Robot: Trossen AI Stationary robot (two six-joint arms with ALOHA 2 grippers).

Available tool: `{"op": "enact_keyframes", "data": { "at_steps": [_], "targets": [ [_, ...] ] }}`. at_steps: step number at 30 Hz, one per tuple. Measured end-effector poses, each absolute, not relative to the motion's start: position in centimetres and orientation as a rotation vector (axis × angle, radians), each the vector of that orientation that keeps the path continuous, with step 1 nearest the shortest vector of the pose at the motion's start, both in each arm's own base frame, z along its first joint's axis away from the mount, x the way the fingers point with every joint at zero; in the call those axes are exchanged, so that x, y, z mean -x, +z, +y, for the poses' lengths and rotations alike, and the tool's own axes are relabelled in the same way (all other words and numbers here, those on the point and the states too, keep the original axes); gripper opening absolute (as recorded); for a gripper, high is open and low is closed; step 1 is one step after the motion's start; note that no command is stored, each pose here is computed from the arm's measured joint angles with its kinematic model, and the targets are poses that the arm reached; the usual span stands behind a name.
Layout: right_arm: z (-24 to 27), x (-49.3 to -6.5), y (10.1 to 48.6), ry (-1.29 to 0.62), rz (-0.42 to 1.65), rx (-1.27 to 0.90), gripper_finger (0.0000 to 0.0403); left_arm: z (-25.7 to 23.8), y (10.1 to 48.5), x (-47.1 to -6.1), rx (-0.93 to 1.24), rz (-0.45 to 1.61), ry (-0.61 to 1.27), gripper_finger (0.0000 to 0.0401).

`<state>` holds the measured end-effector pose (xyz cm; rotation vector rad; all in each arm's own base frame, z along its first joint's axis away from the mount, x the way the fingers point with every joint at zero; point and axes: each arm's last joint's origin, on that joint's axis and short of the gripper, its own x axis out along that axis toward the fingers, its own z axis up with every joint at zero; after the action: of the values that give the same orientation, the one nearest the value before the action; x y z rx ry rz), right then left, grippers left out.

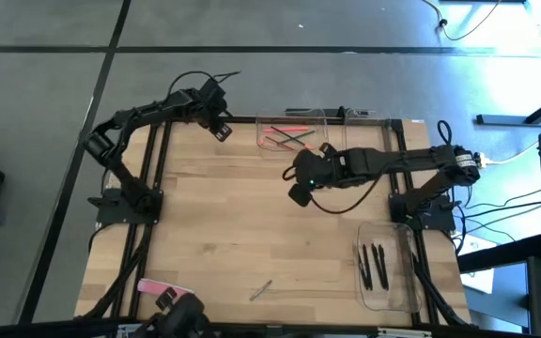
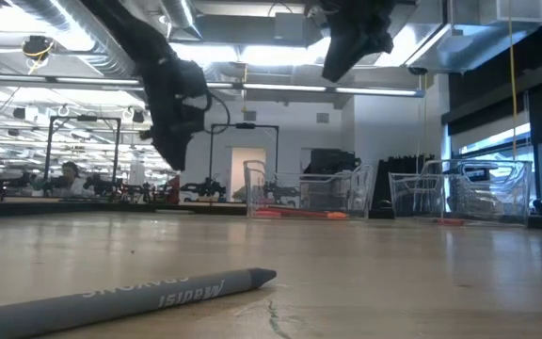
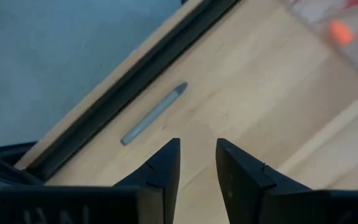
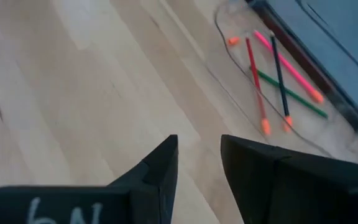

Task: Sort crayons/erasers/pens/pencils in bins
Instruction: Put the top gray crayon into the top right transparent bin

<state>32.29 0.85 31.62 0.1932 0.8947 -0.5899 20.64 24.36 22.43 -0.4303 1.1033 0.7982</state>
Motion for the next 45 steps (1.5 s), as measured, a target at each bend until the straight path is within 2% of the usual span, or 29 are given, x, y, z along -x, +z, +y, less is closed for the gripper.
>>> {"op": "enact_keyframes", "data": {
  "at_steps": [6,14,19,29,45],
  "targets": [
    [-0.3,-32.7,31.8,-0.578,0.872,-0.158,0.0124,25.5,20.0,-21.1,0.441,1.157,0.782,0.0093],
    [-2.3,-32.7,31.9,-0.619,0.865,-0.161,0.0124,26.4,19.1,-22.0,0.418,1.102,0.795,0.0093],
    [-3.4,-32.6,31.9,-0.652,0.864,-0.176,0.0124,26.7,18.0,-22.1,0.491,1.108,0.83,0.0092],
    [-5.4,-32.6,32.1,-0.706,0.823,-0.211,0.0124,27.7,15.4,-23.0,0.444,1.129,0.807,0.0092],
    [-6.0,-32.6,32.2,-0.724,0.813,-0.227,0.0124,29.4,15.1,-21.3,0.418,1.127,0.854,0.0092]
  ]
}}
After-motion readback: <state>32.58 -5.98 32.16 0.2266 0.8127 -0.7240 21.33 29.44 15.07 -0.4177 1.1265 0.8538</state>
